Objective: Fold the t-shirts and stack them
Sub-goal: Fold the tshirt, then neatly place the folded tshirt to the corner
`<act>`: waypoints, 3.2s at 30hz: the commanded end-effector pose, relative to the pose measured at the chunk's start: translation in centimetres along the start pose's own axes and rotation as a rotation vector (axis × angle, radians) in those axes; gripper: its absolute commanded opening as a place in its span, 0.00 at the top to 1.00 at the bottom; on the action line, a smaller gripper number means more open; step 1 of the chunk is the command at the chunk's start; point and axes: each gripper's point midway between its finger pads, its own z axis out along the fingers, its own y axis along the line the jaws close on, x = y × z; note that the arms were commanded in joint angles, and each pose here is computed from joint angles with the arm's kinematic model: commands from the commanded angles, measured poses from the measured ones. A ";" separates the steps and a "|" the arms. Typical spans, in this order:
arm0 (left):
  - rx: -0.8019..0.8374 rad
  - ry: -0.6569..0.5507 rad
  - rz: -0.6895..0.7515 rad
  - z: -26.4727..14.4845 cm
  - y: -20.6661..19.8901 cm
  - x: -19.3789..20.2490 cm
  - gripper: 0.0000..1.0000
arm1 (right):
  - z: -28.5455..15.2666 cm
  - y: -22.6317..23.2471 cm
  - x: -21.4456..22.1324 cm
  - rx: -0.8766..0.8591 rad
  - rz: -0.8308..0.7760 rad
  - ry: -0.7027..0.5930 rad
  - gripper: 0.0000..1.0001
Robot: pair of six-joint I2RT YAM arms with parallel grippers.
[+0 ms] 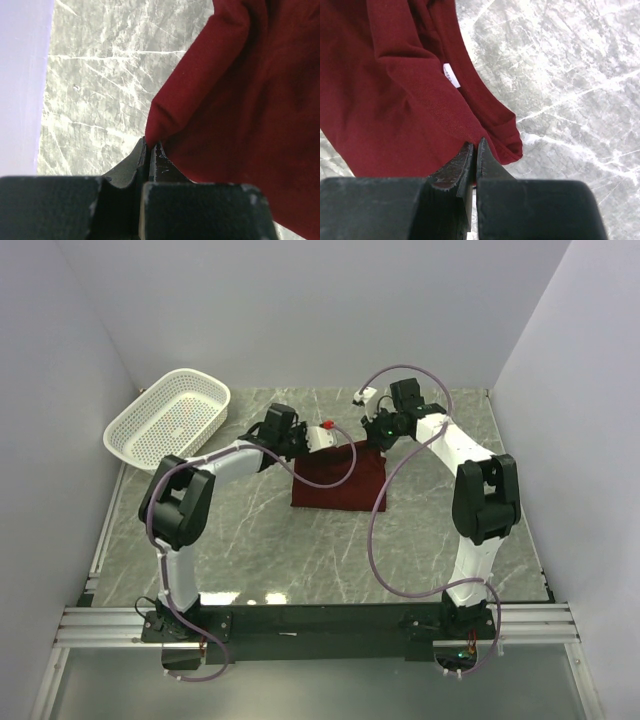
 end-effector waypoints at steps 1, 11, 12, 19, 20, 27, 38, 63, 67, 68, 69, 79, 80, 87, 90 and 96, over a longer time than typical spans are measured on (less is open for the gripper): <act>-0.024 -0.027 0.028 0.5 1.5 -1.0 1.00 | -1.2 -0.9 -1.5 0.058 -0.005 -0.049 1.00; -0.256 -0.094 -0.155 0.4 7.3 -3.7 0.56 | -1.9 -3.9 -0.3 0.289 0.189 -0.025 0.55; -0.277 -0.101 -0.169 0.0 7.9 -4.1 0.43 | -2.2 -4.4 -0.2 0.330 0.206 -0.018 0.53; -0.418 -0.172 -0.263 -6.5 11.7 -7.7 0.22 | -3.8 -1.4 -2.4 0.178 0.217 -0.110 0.45; -0.398 -0.172 -0.327 -6.8 10.9 -7.5 0.21 | -3.8 0.0 -2.6 0.080 0.172 -0.120 0.49; -0.318 -0.175 -0.678 -10.1 7.2 -6.2 0.13 | -0.3 7.6 -0.2 -0.478 0.295 0.032 0.65; -0.220 -0.203 -0.910 -12.9 -0.3 -4.0 0.05 | 3.9 0.3 4.5 0.006 0.545 0.157 0.54; -0.093 -0.174 -1.114 -12.0 -3.6 -3.1 0.06 | -0.4 -0.3 5.7 0.010 0.662 0.088 0.38; -0.092 -0.186 -1.142 -12.6 -4.2 -3.0 0.06 | 0.7 -0.2 6.7 0.022 0.748 0.128 0.36; -0.094 -0.188 -1.144 -12.8 -4.2 -3.0 0.06 | 1.1 -0.2 7.4 0.024 0.760 0.150 0.36; -0.100 -0.195 -1.145 -13.2 -4.3 -3.1 0.06 | 1.3 -0.1 7.6 0.029 0.796 0.161 0.35; -0.119 -0.207 -1.171 -15.2 -5.6 -2.5 0.06 | 3.4 0.7 8.3 0.008 0.875 0.188 0.32; -0.121 -0.208 -1.170 -15.4 -5.6 -2.5 0.06 | 3.7 0.6 8.7 0.014 0.883 0.204 0.32; -0.132 -0.216 -1.176 -16.6 -6.1 -2.4 0.06 | 4.2 0.6 8.2 -0.007 0.885 0.207 0.39; -0.133 -0.217 -1.174 -16.9 -6.2 -2.4 0.06 | 4.2 1.2 7.6 -0.047 0.869 0.203 0.46; -0.131 -0.216 -1.175 -17.3 -6.5 -2.4 0.06 | 3.8 0.1 7.1 0.001 0.822 0.211 0.67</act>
